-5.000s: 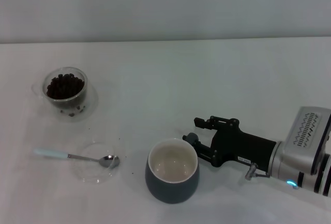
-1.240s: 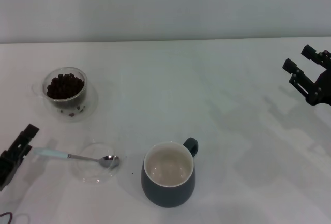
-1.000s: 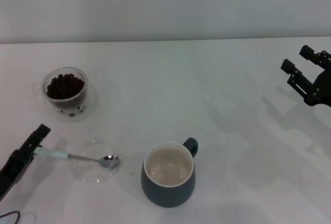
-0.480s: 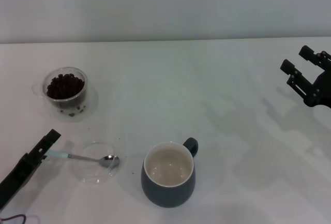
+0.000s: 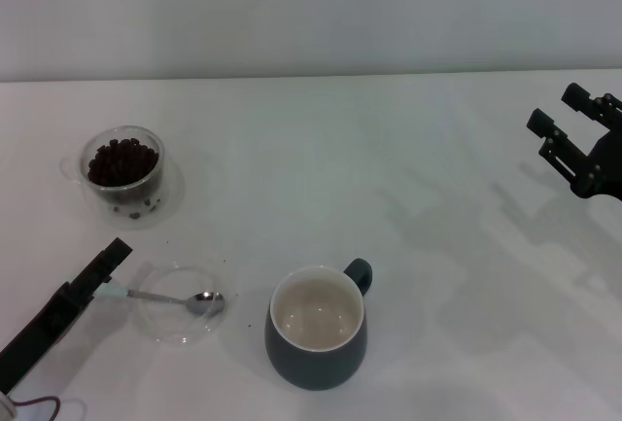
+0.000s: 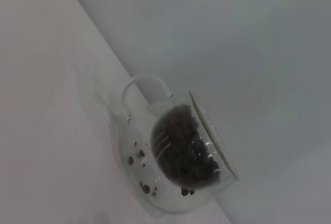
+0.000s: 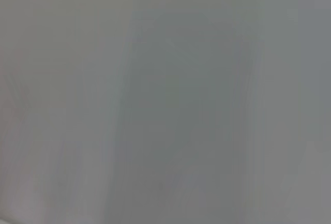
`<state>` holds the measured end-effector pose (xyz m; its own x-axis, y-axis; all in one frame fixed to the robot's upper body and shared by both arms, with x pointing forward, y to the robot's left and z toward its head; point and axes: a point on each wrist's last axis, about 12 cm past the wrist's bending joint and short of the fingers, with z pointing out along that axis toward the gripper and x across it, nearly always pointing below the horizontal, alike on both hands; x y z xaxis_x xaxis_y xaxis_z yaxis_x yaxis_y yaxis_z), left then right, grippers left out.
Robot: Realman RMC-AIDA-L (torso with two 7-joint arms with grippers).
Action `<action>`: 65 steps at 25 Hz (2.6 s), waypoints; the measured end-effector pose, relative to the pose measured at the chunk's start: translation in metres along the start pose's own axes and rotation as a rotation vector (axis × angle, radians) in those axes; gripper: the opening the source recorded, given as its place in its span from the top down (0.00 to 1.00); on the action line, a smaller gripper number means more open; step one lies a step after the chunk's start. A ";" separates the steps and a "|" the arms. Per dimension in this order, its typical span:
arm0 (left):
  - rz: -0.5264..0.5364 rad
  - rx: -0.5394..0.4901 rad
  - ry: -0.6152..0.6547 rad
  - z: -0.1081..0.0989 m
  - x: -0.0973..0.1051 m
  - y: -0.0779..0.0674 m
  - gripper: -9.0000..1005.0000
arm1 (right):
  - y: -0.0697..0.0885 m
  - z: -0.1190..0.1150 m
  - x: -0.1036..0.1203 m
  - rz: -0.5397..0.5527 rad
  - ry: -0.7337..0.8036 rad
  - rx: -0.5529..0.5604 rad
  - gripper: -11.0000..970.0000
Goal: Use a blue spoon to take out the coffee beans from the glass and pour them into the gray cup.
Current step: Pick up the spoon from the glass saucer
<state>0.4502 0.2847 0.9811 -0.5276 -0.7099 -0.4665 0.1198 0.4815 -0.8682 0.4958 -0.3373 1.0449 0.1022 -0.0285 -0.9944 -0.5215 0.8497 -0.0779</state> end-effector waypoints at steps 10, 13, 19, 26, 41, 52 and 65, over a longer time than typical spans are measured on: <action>-0.002 0.006 0.000 0.001 -0.001 -0.001 0.12 | 0.000 -0.001 0.001 0.002 0.003 0.005 0.44; -0.005 0.007 -0.002 0.001 -0.001 -0.001 0.12 | 0.000 -0.001 0.001 0.002 0.003 0.006 0.44; -0.007 0.007 -0.008 0.001 -0.002 -0.001 0.13 | 0.000 -0.001 0.001 -0.001 0.003 0.005 0.44; -0.018 -0.001 -0.010 0.001 -0.004 0.000 0.16 | 0.001 -0.001 0.001 -0.002 0.001 0.003 0.44; -0.053 -0.058 0.006 0.005 -0.005 0.006 0.58 | -0.001 0.000 -0.001 -0.009 -0.001 0.000 0.44; -0.051 -0.062 -0.004 0.004 -0.003 0.006 0.69 | -0.003 -0.002 -0.001 -0.011 0.003 0.002 0.44; -0.039 -0.058 -0.017 0.004 -0.005 0.006 0.85 | -0.001 -0.003 0.001 -0.007 0.007 0.009 0.44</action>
<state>0.4569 0.2892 0.9777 -0.5165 -0.7371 -0.4358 0.0506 0.4818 -0.8748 0.4937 -0.3404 1.0439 0.1002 -0.0382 -0.9942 -0.5131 0.8541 -0.0845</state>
